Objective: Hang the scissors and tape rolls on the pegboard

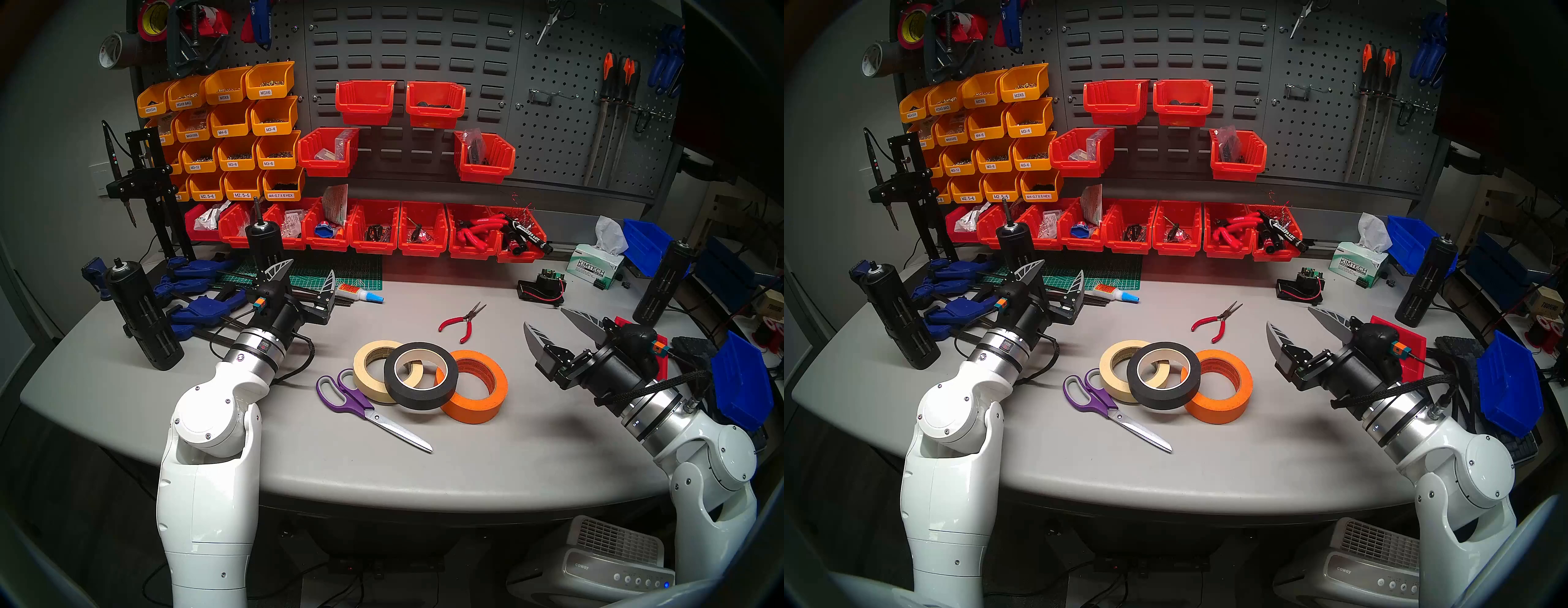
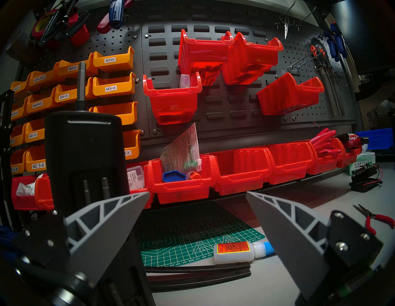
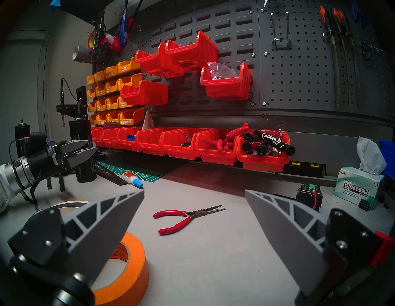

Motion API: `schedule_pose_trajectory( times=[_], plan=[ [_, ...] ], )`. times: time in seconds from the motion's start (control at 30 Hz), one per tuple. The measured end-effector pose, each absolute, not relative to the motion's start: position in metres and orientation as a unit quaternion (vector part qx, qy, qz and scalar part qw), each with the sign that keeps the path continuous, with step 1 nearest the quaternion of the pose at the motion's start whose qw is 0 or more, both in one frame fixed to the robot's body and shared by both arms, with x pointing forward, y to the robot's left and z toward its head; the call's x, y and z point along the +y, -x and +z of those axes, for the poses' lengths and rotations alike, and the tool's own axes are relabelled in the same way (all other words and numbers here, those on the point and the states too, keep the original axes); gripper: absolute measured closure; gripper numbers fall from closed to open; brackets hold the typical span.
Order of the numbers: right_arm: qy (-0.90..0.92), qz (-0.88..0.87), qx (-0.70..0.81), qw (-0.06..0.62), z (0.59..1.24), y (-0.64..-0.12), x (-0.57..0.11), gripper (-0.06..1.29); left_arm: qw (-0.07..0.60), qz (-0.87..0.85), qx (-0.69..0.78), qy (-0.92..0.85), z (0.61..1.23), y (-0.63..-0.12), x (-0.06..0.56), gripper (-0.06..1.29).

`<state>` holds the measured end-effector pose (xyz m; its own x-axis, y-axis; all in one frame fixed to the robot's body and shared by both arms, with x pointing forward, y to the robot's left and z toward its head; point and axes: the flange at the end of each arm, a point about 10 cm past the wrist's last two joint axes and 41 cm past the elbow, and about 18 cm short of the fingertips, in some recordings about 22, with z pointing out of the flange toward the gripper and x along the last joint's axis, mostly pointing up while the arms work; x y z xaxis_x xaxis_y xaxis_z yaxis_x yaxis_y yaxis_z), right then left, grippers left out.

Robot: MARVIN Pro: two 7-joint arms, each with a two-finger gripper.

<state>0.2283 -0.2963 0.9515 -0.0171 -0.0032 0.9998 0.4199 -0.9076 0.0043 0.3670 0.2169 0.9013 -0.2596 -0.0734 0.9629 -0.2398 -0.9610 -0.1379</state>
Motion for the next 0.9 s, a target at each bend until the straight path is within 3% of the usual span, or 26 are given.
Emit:
schedule_pose_trajectory(
  times=[0.33, 0.9],
  plan=[
    [0.687, -0.691, -0.16, 0.158, 0.95, -0.226, -0.294, -0.01, 0.053, 0.783, -0.129, -0.606, 0.901, -0.367, 0.217, 0.0],
    [0.686, -0.644, -0.225, 0.251, 0.95, -0.224, -0.248, -0.01, 0.053, 0.782, -0.129, -0.607, 0.901, -0.367, 0.217, 0.0]
  ],
)
